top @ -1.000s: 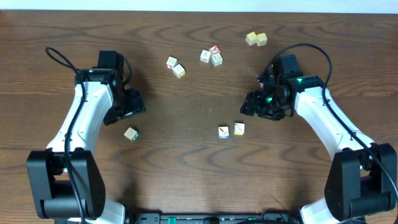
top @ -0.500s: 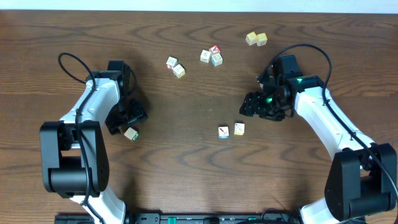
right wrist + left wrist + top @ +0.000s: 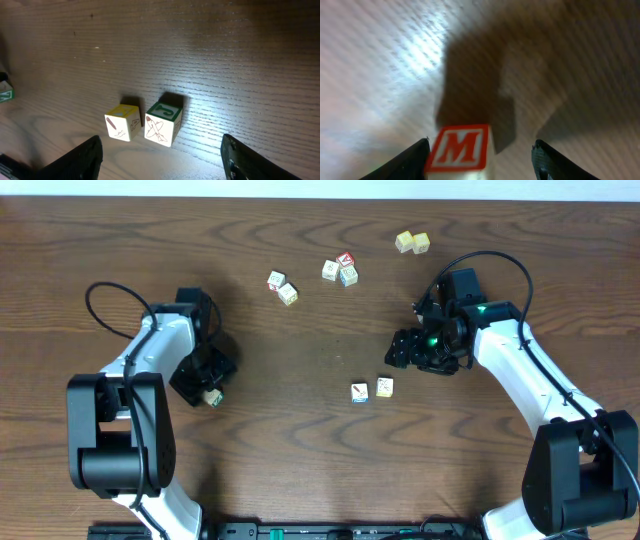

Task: Lift 3 blocks

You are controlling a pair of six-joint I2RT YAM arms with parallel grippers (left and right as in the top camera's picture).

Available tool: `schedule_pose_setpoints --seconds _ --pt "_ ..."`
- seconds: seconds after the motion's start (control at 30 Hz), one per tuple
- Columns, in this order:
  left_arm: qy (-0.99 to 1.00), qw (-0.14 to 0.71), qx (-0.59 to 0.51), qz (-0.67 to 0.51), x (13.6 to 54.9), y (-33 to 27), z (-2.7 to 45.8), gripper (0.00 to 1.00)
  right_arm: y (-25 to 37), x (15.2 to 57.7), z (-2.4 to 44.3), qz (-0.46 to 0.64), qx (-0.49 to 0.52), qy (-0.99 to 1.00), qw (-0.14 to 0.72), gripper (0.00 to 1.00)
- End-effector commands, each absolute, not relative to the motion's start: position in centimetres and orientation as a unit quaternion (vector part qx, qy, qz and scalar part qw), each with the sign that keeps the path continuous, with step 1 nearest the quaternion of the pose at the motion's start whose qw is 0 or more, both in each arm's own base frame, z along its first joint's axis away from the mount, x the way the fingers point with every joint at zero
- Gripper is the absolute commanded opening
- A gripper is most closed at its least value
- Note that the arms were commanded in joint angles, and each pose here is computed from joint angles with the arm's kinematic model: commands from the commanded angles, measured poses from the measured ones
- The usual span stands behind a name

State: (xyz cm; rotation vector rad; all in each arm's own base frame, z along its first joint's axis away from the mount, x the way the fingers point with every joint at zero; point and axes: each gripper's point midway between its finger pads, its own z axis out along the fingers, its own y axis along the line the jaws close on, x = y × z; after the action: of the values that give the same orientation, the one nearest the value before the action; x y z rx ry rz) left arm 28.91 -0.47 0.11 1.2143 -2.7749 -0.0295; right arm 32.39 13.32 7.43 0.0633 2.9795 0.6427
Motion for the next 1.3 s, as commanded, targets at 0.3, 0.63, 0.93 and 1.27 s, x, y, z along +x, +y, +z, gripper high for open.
schedule_pose_setpoints --seconds 0.3,0.63,0.93,1.27 --pt "-0.907 0.061 0.417 0.008 28.2 -0.9 -1.5 0.44 14.2 32.1 8.2 0.213 -0.005 0.975 0.058 0.64" --pt "-0.961 0.039 0.248 0.116 30.4 -5.1 -1.1 0.23 14.1 32.7 8.2 0.206 -0.003 0.976 0.069 0.61" --pt "-0.982 -0.008 0.101 0.162 31.8 -12.0 -0.7 0.24 14.1 32.7 8.2 0.207 0.0 0.976 0.069 0.61" --pt "-0.988 -0.063 -0.021 0.14 31.4 -18.7 -0.6 0.24 14.1 32.6 8.2 0.206 0.0 0.976 0.067 0.61"
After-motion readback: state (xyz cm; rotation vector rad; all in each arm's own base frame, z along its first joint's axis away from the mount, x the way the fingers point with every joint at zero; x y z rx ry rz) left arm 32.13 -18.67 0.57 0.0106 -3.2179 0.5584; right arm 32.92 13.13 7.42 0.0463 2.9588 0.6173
